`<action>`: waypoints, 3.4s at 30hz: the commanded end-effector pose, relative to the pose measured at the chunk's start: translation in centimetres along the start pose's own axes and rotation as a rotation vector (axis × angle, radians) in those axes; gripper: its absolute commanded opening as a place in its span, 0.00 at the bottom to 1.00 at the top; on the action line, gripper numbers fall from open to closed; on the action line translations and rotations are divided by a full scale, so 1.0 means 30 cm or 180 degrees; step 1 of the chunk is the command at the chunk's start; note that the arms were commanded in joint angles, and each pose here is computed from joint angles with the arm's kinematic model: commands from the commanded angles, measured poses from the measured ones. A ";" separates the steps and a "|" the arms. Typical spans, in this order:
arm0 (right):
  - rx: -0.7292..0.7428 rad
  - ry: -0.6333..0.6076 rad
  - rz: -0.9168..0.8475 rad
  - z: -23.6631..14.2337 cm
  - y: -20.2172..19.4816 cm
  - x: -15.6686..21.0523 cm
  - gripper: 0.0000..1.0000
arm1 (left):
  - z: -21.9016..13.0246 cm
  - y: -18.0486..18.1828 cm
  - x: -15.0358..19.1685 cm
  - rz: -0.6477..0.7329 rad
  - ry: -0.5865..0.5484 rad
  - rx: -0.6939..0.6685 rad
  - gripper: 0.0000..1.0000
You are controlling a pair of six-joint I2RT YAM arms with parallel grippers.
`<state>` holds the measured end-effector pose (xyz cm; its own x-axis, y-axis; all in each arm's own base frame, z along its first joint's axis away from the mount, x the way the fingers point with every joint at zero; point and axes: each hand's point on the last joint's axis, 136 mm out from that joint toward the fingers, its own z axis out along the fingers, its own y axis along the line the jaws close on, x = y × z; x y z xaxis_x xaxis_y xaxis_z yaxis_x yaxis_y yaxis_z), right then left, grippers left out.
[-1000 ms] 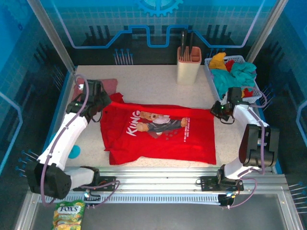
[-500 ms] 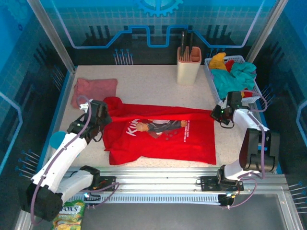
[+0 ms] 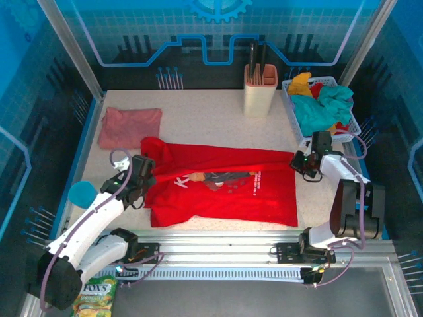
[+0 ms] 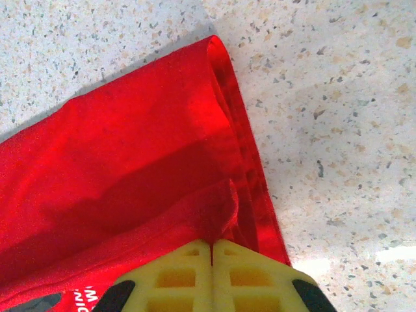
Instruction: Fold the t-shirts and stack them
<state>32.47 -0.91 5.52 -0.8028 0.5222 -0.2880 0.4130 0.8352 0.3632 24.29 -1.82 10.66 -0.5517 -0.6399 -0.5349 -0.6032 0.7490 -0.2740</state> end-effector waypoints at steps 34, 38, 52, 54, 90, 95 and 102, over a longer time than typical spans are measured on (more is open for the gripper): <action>-0.0496 -0.0275 -0.0475 -0.111 0.149 0.005 0.63 | -0.006 -0.218 -0.179 0.0408 0.0110 0.0513 0.43; -0.0650 -0.0188 -0.0541 -0.060 0.202 -0.040 0.62 | 0.013 -0.227 -0.163 0.0434 0.0162 0.0559 0.43; -0.0224 0.0524 -0.0397 0.051 0.080 0.160 0.62 | 0.129 -0.253 -0.205 0.0503 0.0384 0.0522 0.53; -0.0147 0.0471 -0.0416 0.033 0.056 0.182 0.61 | 0.156 -0.270 -0.235 0.0574 0.0373 0.0432 0.53; -0.0274 0.0615 -0.0259 0.113 0.153 0.128 0.58 | 0.364 -0.330 -0.103 0.1927 0.0810 -0.1044 0.46; -0.0262 0.0622 -0.0258 0.125 0.149 0.127 0.58 | 0.367 -0.329 -0.074 0.1945 0.0864 -0.0970 0.49; -0.0256 0.0650 -0.0275 0.134 0.145 0.134 0.57 | 0.372 -0.396 -0.022 0.1996 0.0957 -0.0775 0.57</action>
<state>32.37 5.16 2.52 -0.9034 0.4060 -0.1381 0.3192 0.8516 0.4159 38.40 -7.23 5.03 -0.9418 -0.1700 -0.2899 -0.2416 0.9422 0.2322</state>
